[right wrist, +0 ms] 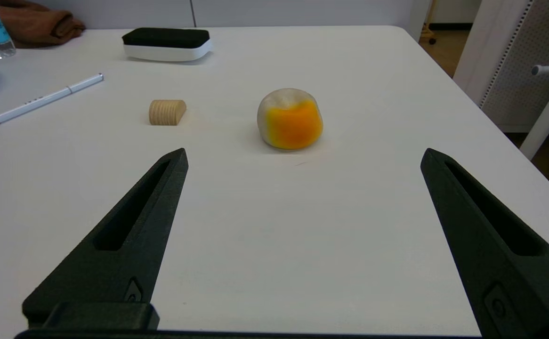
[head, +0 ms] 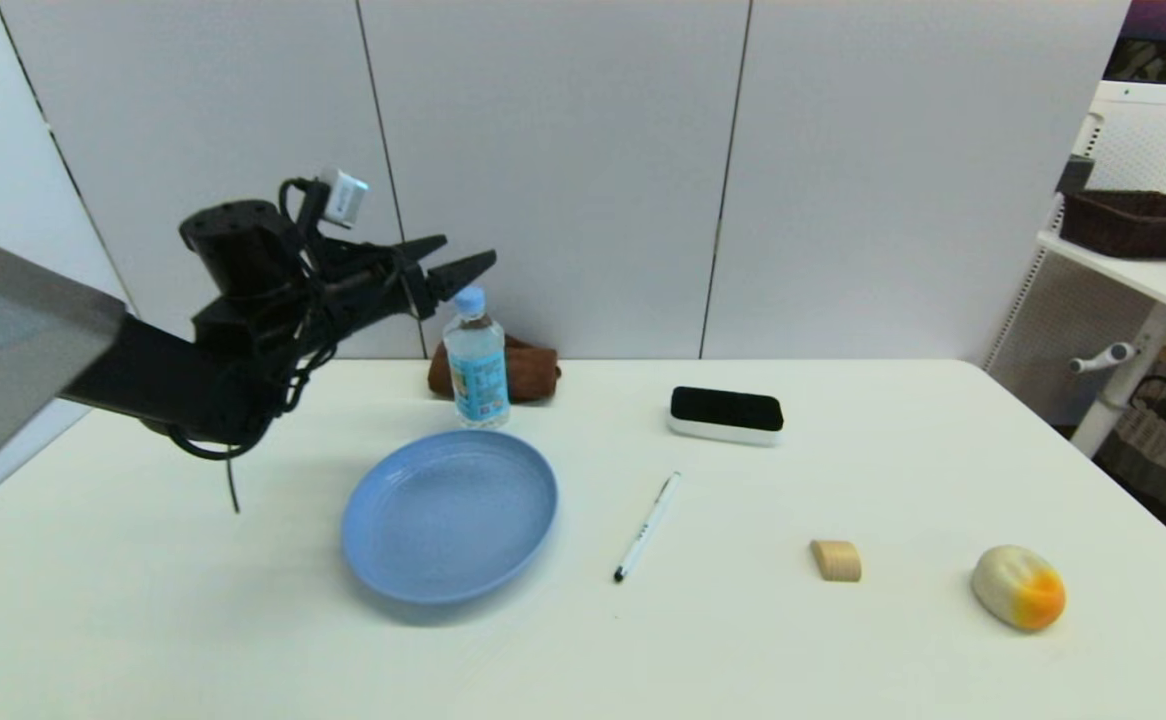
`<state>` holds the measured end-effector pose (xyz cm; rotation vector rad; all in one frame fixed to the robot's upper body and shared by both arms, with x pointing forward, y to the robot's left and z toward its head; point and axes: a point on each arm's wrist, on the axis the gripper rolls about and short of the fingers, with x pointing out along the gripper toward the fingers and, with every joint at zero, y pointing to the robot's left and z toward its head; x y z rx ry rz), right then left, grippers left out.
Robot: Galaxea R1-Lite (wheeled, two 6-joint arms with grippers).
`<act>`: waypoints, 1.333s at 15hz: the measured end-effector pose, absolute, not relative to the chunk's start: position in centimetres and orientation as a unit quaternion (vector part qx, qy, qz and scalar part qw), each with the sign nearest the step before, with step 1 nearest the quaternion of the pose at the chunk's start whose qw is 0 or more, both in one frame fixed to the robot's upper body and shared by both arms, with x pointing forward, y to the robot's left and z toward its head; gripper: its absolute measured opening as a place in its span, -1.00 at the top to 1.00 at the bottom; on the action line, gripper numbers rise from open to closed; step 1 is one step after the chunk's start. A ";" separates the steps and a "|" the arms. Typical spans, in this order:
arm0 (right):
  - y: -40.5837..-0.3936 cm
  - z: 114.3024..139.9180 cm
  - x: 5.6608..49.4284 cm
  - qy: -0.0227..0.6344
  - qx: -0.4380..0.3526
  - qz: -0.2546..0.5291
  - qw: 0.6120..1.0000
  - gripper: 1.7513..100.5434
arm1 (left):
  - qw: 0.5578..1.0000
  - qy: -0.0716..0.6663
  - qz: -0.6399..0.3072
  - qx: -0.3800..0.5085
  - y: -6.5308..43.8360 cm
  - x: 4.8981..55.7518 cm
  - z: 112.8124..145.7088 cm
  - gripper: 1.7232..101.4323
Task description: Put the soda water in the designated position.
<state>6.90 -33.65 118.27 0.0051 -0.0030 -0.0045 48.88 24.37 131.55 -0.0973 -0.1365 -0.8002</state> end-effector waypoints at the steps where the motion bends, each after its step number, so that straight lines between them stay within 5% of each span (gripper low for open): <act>1: -33.7 118.3 6.9 -0.001 0.002 -0.002 1.000 -0.95 | 0.926 -0.064 -0.369 -0.051 24.8 47.3 133.9 -0.83; 6: -33.7 118.3 6.9 -0.001 0.003 -0.002 1.000 -0.95 | 0.975 -0.046 -0.211 -0.049 28.8 36.8 142.9 -0.88; 9: -33.7 118.3 6.9 -0.001 0.003 -0.003 1.000 -0.95 | 0.991 -0.009 -0.130 -0.030 31.5 29.4 143.5 -0.89; 15: -33.7 118.3 6.9 -0.001 0.003 -0.003 1.000 -0.95 | 0.996 0.072 -0.049 -0.020 33.1 16.5 133.3 -0.91; 20: -33.7 118.3 6.9 -0.001 0.002 -0.002 1.000 -0.95 | 0.997 0.077 -0.022 -0.017 33.3 10.5 123.8 -0.91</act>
